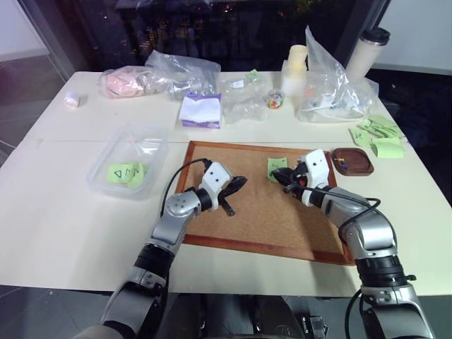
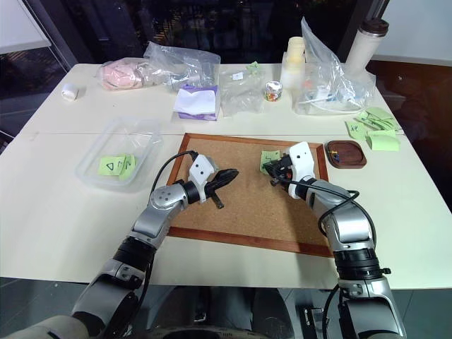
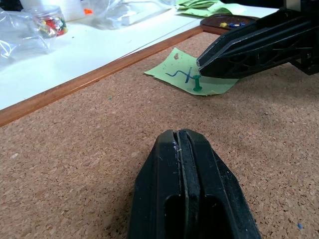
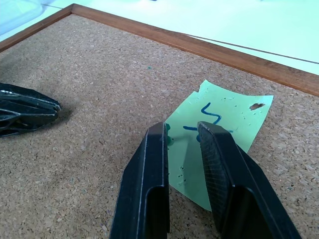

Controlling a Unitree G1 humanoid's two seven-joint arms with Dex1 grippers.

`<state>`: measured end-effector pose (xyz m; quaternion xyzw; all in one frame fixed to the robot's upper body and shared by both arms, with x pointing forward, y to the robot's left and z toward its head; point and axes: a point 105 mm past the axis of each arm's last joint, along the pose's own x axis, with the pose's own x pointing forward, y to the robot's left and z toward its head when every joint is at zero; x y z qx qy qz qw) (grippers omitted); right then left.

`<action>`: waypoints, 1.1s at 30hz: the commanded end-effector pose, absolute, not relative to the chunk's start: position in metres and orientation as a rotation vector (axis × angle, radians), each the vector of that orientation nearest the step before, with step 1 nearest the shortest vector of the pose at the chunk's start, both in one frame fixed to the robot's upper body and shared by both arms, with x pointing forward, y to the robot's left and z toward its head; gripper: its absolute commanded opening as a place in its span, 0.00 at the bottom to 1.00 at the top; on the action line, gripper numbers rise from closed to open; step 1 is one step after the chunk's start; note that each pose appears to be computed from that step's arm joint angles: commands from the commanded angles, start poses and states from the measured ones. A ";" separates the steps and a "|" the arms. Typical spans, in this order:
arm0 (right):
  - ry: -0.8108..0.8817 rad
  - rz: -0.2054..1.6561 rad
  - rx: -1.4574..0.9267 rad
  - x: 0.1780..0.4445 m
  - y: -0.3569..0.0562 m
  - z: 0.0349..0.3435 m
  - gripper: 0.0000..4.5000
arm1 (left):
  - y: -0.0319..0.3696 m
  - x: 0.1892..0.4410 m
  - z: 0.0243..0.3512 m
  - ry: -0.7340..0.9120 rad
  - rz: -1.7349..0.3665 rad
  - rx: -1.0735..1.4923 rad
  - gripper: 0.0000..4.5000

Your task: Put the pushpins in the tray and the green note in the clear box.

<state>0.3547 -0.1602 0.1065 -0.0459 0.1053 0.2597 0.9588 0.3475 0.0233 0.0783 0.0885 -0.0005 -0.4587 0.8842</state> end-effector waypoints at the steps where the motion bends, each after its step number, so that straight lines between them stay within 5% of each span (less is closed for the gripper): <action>1: 0.074 0.488 -0.095 0.360 -0.172 0.147 0.22 | 0.032 0.335 0.031 0.174 -0.965 0.203 0.00; 9: 0.034 0.591 -0.057 0.348 -0.158 0.163 0.22 | 0.032 0.334 0.029 0.175 -0.966 0.200 0.00; 33: 0.149 0.536 -0.121 0.359 -0.167 0.115 0.22 | 0.035 0.337 0.030 0.169 -0.942 0.200 0.00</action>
